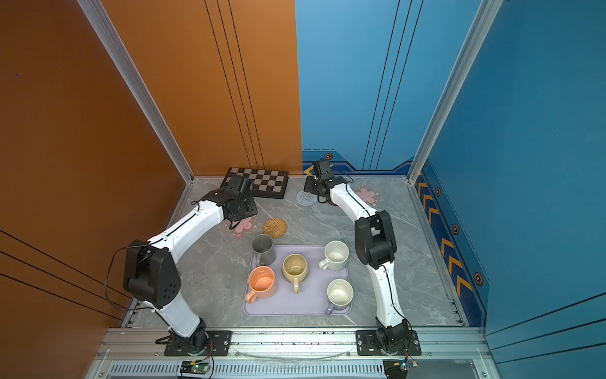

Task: Place cups on coasters
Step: Move the coaster to the top-center of the table, then move the coaster to the middle-right of the table.

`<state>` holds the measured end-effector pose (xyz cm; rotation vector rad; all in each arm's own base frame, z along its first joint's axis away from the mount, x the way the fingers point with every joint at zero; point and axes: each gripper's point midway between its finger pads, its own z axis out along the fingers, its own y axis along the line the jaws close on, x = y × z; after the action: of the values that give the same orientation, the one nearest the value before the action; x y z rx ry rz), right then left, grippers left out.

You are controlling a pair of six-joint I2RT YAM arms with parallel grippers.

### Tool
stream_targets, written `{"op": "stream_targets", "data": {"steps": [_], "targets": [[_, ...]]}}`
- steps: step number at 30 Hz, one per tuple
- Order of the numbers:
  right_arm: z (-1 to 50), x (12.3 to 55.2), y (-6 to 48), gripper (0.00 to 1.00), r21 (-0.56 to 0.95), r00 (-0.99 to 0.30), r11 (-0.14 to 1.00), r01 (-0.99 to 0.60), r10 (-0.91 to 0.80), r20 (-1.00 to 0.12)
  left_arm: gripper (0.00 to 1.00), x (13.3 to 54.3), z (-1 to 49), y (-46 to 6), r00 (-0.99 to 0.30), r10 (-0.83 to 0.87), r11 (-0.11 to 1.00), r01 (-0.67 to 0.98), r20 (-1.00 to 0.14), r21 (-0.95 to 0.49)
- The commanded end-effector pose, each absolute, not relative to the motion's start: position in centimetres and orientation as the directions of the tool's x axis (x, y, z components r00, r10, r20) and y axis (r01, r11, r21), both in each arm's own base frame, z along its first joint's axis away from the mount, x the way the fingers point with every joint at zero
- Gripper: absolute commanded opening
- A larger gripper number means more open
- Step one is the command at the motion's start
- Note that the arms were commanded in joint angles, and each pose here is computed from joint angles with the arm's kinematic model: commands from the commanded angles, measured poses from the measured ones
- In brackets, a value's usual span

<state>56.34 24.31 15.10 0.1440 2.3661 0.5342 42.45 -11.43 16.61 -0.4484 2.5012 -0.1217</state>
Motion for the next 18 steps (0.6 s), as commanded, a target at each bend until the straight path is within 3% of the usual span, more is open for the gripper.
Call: {"op": "stream_targets", "data": {"steps": [1, 11, 18], "targets": [[14.4, 54.3, 24.1, 0.55, 0.373, -0.774, 0.925, -0.069, 0.187, -0.605, 0.48, 41.2, 17.6, -11.7, -0.771, -0.339, 0.941, -0.270, -0.539, -0.205], [14.9, 49.3, 25.1, 0.55, 0.331, -0.802, 0.933, -0.142, 0.088, -0.591, 0.50, 39.6, 18.5, -11.2, -0.773, -0.320, 0.947, -0.244, -0.548, -0.209], [13.9, 47.2, 28.9, 0.54, 0.309, -0.823, 0.925, -0.221, -0.007, -0.569, 0.54, 38.9, 18.8, -10.9, -0.774, -0.303, 0.952, -0.227, -0.556, -0.204]]}}
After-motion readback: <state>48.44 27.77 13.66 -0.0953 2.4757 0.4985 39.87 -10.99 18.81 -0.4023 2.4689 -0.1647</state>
